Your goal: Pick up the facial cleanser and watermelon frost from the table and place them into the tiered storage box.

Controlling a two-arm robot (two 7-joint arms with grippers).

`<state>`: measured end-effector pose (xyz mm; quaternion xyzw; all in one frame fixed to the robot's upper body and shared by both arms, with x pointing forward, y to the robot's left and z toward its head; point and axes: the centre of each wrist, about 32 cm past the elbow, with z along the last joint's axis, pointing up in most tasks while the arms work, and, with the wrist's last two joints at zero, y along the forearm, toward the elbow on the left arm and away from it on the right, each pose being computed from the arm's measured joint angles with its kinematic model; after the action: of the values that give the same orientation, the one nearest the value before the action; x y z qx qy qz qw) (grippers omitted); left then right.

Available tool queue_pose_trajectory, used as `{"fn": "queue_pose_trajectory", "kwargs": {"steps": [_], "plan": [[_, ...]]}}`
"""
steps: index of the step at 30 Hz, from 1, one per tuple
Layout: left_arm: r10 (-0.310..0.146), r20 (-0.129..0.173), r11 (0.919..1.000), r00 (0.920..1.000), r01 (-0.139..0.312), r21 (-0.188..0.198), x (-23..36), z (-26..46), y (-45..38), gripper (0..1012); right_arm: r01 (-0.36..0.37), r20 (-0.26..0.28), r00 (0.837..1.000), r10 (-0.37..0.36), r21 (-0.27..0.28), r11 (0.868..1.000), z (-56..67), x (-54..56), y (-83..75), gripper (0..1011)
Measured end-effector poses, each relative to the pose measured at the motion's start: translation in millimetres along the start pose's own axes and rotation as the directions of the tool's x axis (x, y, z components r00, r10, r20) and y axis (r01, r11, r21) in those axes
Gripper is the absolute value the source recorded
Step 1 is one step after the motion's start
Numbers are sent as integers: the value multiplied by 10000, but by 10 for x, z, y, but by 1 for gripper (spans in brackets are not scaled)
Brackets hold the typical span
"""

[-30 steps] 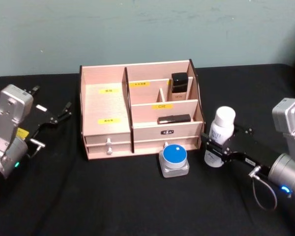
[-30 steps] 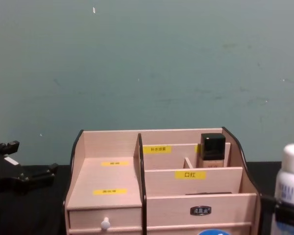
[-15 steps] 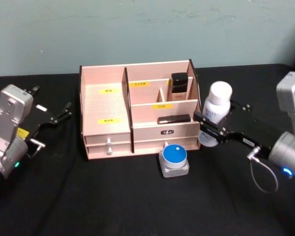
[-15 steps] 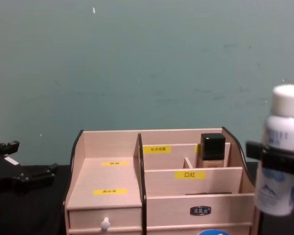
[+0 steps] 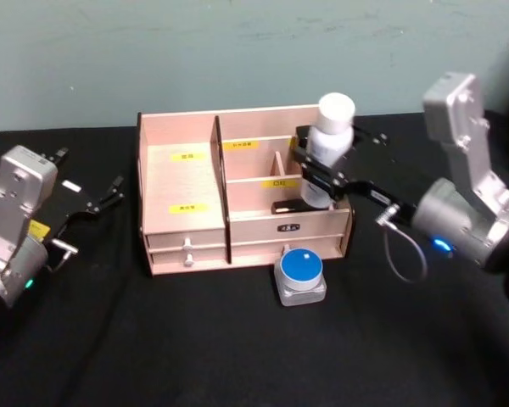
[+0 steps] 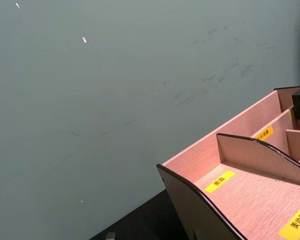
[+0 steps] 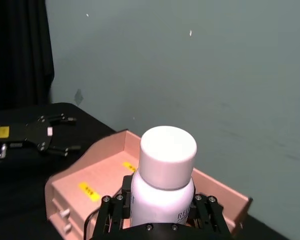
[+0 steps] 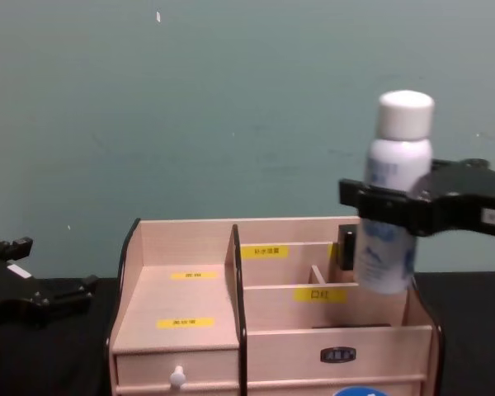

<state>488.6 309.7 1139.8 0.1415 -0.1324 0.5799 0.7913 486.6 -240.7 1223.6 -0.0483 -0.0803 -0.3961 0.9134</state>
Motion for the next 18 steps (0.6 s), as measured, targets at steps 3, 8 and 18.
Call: {"fn": "queue_pose_trajectory", "kwargs": {"steps": [3,8,18], "plan": [[0,0,10000,10000,0,0,0,0,0,1010,7,59,10000,-7,63,10000,2,7,102,615],[1,0,10000,10000,-1,-1,0,0,0,1010,89,106,9999,-91,190,9998,-7,44,337,615],[0,1,10000,10000,0,-1,0,0,0,1010,25,89,10000,-26,118,9999,-57,42,681,615]]}}
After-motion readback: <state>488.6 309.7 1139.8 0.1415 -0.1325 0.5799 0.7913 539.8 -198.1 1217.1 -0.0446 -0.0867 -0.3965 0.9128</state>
